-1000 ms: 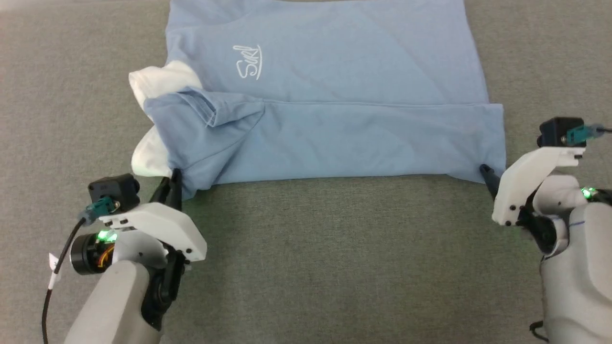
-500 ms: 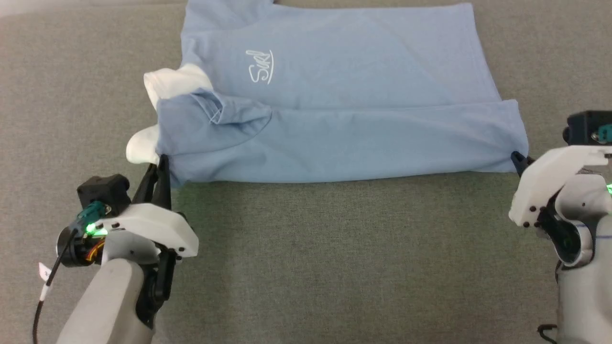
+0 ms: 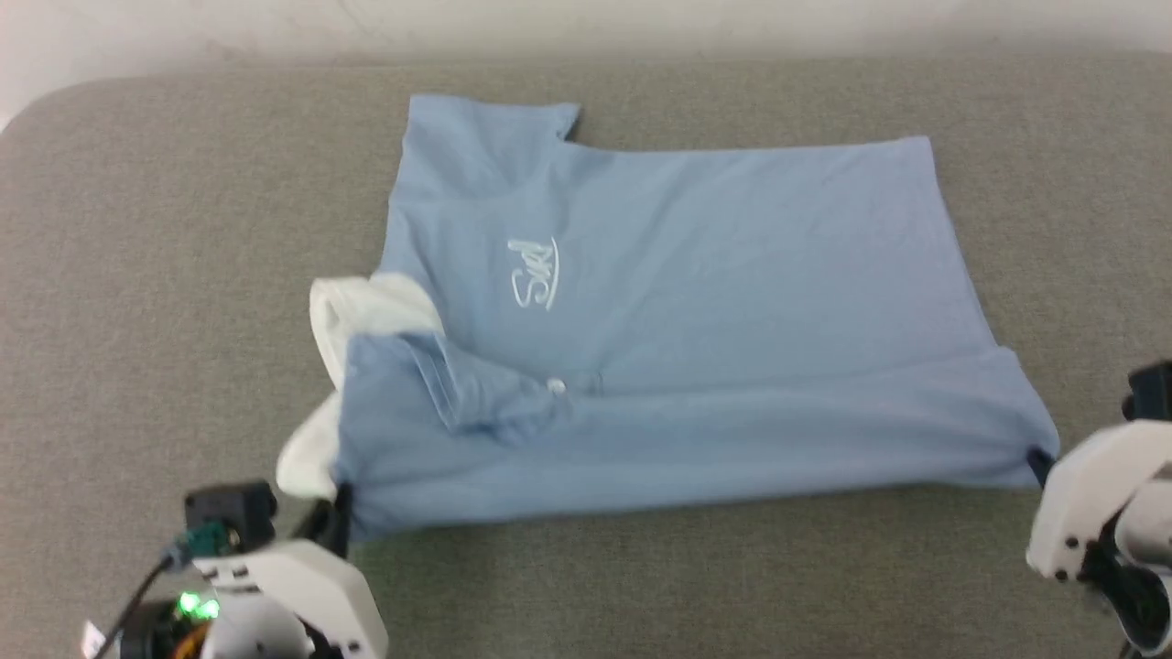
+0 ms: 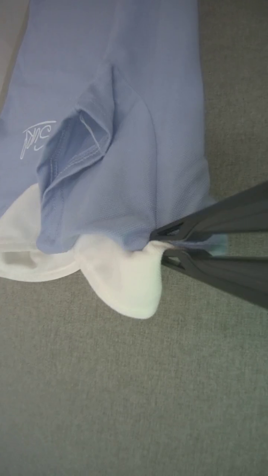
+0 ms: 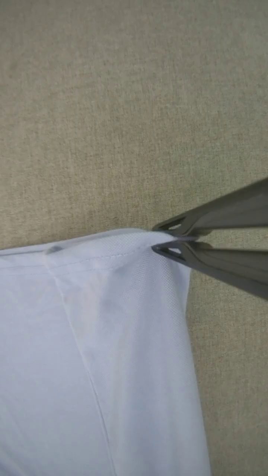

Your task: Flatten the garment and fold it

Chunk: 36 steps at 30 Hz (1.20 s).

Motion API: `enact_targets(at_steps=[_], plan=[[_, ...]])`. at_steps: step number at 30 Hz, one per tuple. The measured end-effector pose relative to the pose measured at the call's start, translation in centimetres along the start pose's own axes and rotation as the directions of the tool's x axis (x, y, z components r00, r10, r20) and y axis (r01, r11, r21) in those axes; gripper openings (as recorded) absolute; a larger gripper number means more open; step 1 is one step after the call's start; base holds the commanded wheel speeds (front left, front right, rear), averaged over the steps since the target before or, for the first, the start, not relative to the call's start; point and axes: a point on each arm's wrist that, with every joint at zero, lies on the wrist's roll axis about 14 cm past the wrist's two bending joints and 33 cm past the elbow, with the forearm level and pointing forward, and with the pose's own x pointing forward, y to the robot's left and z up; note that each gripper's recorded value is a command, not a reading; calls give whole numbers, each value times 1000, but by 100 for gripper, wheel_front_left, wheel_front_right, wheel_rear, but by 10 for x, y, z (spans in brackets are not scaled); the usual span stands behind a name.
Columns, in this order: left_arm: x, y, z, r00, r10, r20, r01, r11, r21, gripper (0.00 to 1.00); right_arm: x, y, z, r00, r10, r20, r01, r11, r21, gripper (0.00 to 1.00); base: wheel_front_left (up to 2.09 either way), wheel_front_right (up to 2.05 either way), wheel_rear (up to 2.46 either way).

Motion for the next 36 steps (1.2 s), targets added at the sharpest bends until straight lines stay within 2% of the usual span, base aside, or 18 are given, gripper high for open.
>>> enact_targets(at_steps=[8,13,14,15,16,17,22,26,31,36], plan=[[-5,-8,-37,992,-25,-124,20,999,-44,0,14,-6,-49,987,-15,-157,17,1000,12,0,0,0,0],[4,-12,-51,984,-49,-171,43,998,-43,0,24,-5,-61,985,-8,-173,11,1000,14,0,0,0,0],[5,-12,-51,984,-47,-172,40,998,-43,0,25,-5,-61,986,-7,-168,10,1000,17,5,0,0,0],[6,-11,-51,985,-44,-169,37,998,-43,26,26,-5,-62,986,-4,-164,8,1000,24,36,0,0,0],[7,-11,-51,985,-43,-164,36,998,-44,49,26,-5,-62,988,1,-154,4,1000,30,79,0,0,0],[7,-11,-50,987,-40,-158,34,998,-45,98,26,-5,-61,990,4,-143,1,999,37,100,0,0,0],[6,-8,-35,997,-20,-77,15,998,-61,100,20,-3,-49,999,21,-34,-19,998,65,100,0,0,0],[6,-7,-3,998,-22,54,25,998,-53,100,11,7,-20,987,44,156,-52,997,49,100,0,0,0],[8,-7,44,970,-35,239,29,999,29,100,-5,19,21,914,71,400,-83,996,13,100,0,0,0],[23,-20,99,917,-103,386,50,988,145,100,-14,37,51,823,127,553,-116,992,-56,100,0,0,0]])
